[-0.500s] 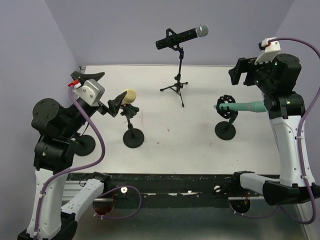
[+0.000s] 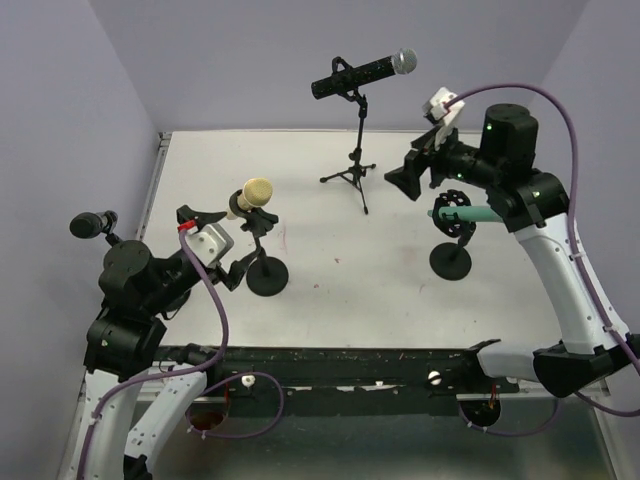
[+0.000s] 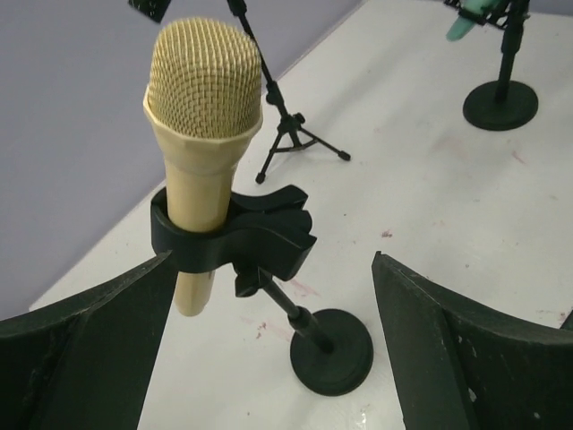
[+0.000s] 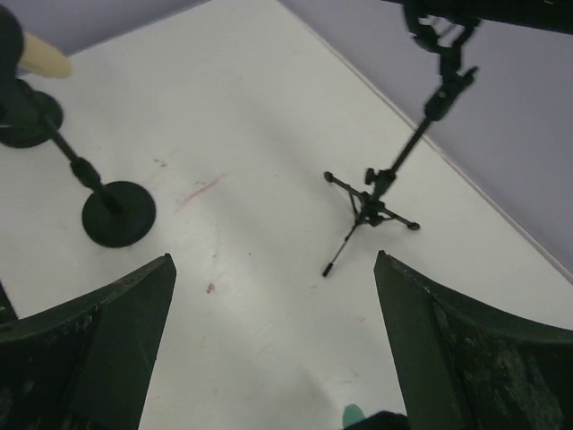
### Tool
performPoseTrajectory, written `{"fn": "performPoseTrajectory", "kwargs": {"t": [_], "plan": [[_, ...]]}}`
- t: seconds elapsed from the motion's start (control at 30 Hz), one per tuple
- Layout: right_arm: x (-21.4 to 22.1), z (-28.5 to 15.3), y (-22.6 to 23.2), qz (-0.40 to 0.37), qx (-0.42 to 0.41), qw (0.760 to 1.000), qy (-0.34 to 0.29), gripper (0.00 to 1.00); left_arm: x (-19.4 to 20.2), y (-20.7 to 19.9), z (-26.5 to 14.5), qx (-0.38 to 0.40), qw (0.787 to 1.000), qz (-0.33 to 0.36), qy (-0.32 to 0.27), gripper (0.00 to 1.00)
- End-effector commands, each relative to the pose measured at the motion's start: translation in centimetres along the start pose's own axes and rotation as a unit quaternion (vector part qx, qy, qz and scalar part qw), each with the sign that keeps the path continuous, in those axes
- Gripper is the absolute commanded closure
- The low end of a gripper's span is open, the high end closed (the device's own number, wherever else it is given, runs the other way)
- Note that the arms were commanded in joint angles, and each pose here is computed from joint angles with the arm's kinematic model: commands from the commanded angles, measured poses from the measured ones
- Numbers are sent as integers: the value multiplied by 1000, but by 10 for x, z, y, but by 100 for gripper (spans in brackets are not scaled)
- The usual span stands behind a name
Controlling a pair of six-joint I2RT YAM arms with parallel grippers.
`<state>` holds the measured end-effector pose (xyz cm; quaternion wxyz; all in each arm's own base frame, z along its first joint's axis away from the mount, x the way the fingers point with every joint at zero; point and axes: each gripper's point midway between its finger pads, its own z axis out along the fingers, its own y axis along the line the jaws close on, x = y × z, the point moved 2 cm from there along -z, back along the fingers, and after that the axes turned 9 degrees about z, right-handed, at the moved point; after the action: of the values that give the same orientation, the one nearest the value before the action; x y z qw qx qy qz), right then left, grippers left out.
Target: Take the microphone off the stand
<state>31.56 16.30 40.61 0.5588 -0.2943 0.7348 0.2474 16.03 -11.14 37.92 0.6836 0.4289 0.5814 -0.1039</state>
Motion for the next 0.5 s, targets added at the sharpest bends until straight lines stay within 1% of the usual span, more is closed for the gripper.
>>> {"fn": "performPoseTrajectory", "kwargs": {"t": [0.0, 0.17, 0.33, 0.47], "plan": [[19, 21, 43, -28, -83, 996, 32, 0, 20, 10, 5, -42, 999, 23, 16, 4], [21, 36, 69, -25, -131, 990, 36, 0, 21, 20, 24, -43, 998, 51, 1, 7], [23, 42, 72, -22, -139, 989, 44, 0, 8, 31, 35, -36, 996, 82, -11, 7], [27, 43, 74, -16, -139, 989, 44, 0, 9, 31, 43, -19, 994, 105, -14, 9]]}}
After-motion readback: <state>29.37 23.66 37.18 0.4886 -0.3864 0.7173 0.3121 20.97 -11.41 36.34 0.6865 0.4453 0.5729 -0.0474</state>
